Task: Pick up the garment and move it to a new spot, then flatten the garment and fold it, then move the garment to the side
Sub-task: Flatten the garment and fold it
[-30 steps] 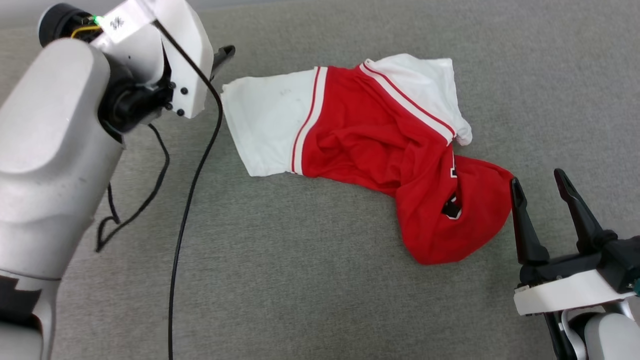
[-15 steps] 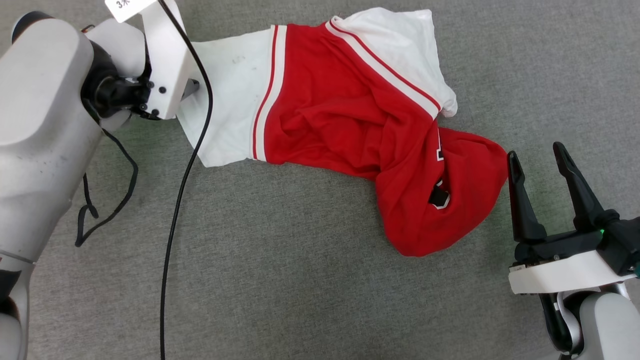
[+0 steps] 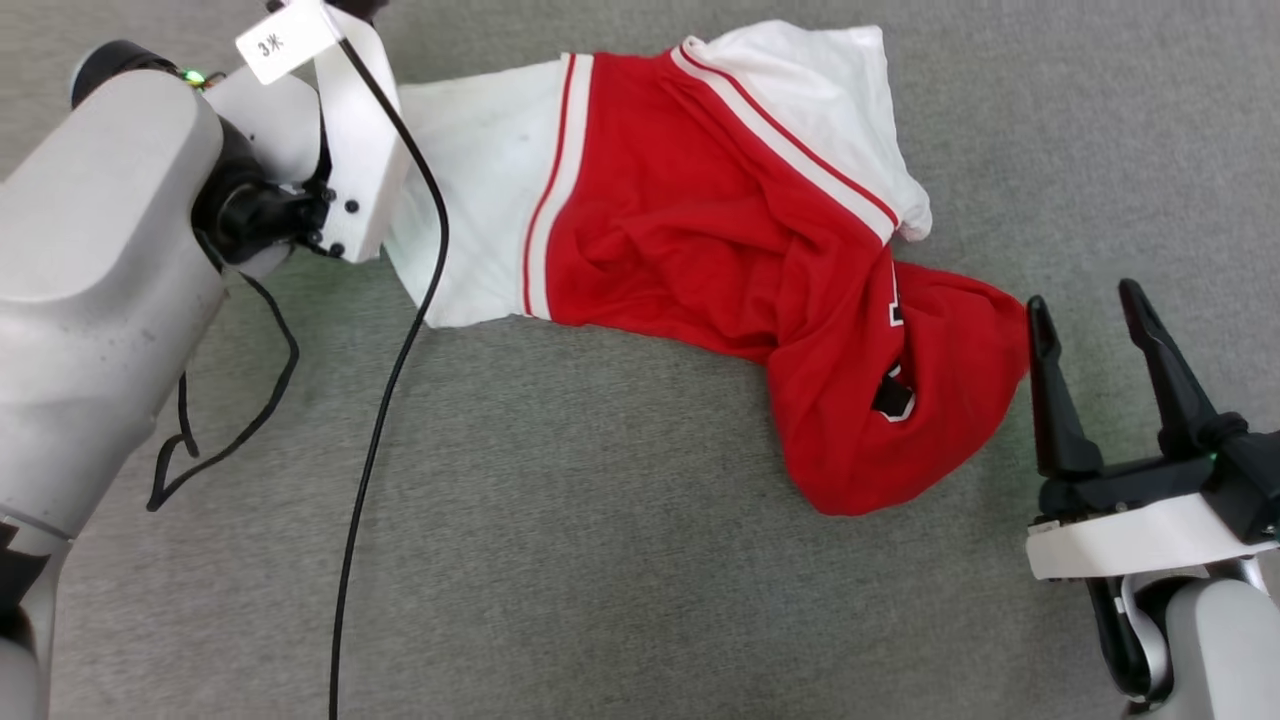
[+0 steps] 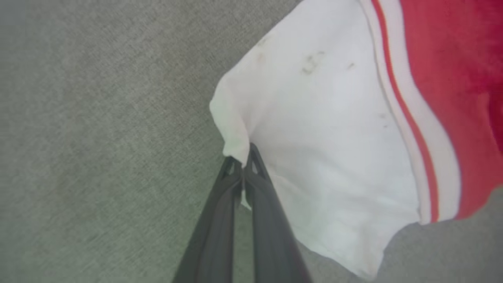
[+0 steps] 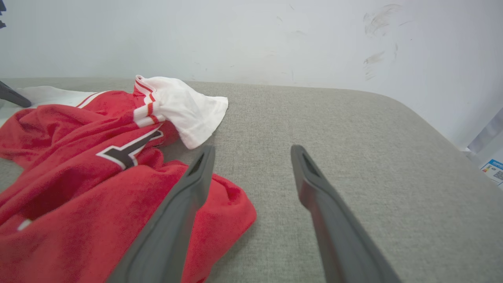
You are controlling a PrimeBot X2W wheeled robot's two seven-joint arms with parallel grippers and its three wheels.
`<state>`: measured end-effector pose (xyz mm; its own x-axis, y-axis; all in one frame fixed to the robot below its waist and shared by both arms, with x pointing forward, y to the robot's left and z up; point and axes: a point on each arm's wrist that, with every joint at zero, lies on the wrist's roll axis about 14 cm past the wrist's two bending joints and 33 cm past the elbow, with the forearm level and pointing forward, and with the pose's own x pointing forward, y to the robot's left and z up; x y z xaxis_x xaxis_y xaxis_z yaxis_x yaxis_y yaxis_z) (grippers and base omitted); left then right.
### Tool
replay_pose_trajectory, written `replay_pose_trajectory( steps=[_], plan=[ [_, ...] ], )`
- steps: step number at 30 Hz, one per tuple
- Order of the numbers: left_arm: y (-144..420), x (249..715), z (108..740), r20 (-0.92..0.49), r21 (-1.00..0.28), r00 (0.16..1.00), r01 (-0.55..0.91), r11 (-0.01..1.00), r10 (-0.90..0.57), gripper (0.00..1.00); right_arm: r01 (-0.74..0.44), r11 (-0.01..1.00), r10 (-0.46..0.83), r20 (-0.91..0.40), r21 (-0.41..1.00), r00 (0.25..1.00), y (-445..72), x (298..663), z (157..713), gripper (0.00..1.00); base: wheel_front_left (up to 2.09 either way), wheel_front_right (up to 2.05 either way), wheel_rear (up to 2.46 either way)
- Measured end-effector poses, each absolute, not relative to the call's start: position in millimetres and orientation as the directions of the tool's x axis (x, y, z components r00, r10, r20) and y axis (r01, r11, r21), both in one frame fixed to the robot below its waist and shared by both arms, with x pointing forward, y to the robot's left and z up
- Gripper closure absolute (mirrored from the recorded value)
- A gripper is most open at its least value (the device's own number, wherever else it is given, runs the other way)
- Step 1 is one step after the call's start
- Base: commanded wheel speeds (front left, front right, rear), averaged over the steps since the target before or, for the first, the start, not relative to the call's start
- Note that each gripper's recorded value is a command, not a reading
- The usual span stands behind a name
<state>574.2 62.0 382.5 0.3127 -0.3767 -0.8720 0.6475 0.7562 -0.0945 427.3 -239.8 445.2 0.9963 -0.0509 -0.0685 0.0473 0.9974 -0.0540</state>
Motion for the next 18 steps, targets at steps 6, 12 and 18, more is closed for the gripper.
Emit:
replay_pose_trajectory(
  steps=[6,12,18],
  plan=[
    [81,577,425,-0.800,-0.053,0.439,0.629,0.776,-0.410,1.00,0.043,0.998,-0.045,-0.048,-0.043,0.998,-237,423,454,0.00,0.00,0.00,0.00],
    [140,561,447,-0.789,-0.010,0.512,0.543,0.840,-0.340,1.00,0.008,1.000,-0.009,-0.027,-0.024,1.000,-224,421,461,0.00,0.00,0.00,0.00],
    [204,535,437,-0.827,0.003,0.515,0.406,0.914,-0.225,1.00,-0.033,0.999,0.033,-0.001,-0.013,0.999,-210,426,470,0.00,0.00,0.00,0.00]
  ],
)
